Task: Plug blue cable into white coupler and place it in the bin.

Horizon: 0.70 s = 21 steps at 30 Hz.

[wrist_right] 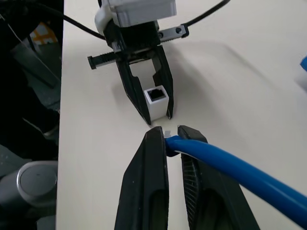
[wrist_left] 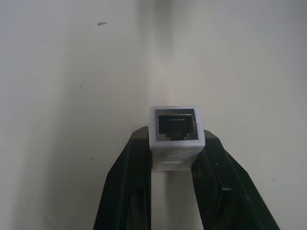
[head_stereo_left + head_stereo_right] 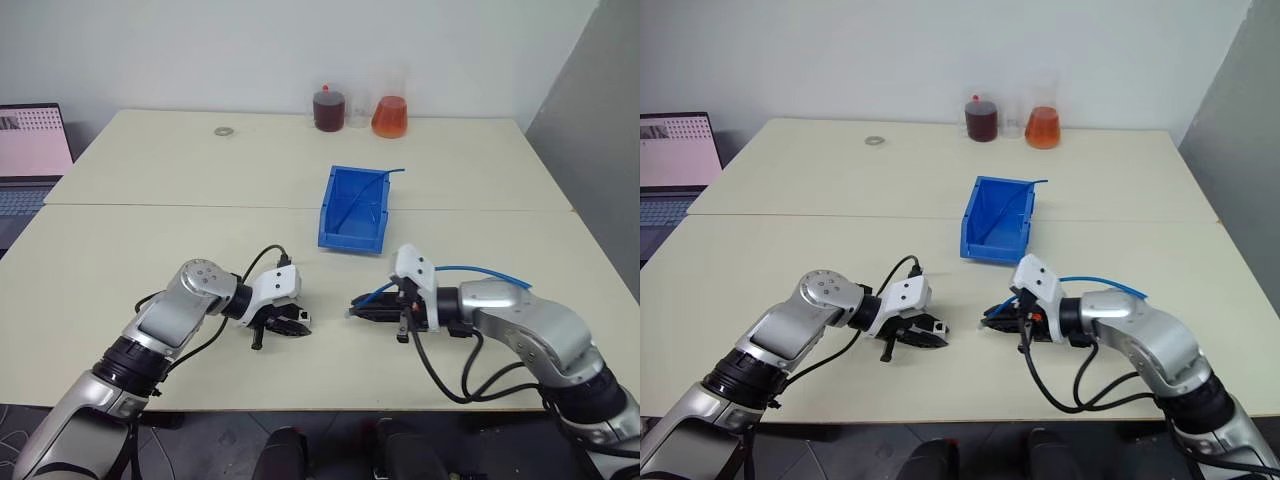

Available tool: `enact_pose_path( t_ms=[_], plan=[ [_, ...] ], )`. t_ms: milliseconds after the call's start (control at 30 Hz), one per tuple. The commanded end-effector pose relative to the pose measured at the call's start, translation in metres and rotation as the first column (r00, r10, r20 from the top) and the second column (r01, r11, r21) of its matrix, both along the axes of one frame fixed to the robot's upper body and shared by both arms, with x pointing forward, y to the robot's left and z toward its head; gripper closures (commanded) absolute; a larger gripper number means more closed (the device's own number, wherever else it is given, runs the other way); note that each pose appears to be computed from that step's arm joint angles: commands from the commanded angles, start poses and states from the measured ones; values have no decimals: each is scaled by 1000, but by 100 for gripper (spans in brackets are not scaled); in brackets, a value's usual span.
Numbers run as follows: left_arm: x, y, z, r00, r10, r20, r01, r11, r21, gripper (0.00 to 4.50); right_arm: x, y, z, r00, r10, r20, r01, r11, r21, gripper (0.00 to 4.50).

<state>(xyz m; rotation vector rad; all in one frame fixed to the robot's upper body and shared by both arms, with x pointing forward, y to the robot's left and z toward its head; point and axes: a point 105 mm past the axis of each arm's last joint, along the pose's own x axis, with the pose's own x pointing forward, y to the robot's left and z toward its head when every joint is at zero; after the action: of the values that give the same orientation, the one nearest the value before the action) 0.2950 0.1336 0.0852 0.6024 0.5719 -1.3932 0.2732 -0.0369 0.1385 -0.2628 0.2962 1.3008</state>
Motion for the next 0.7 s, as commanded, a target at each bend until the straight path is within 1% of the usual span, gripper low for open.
enact_pose_path(
  t_ms=[33,200,300,467,700],
  plan=[
    [-4,2,-11,999,-18,-36,20,998,52,370,10,25,10,996,49,75,-49,999,-10,439],
    [-5,-1,-10,999,-32,-39,35,998,56,370,17,43,12,993,71,97,-68,997,-27,439],
    [-5,-2,-10,999,-36,-41,38,998,57,370,18,49,8,992,84,91,-80,996,-50,439],
    [-5,-5,-9,998,-38,-42,40,998,53,370,13,50,-1,991,113,68,-107,990,-92,439],
    [-5,-5,-8,998,-33,-44,36,998,53,370,10,53,-4,989,136,57,-130,986,-101,439]
  ],
)
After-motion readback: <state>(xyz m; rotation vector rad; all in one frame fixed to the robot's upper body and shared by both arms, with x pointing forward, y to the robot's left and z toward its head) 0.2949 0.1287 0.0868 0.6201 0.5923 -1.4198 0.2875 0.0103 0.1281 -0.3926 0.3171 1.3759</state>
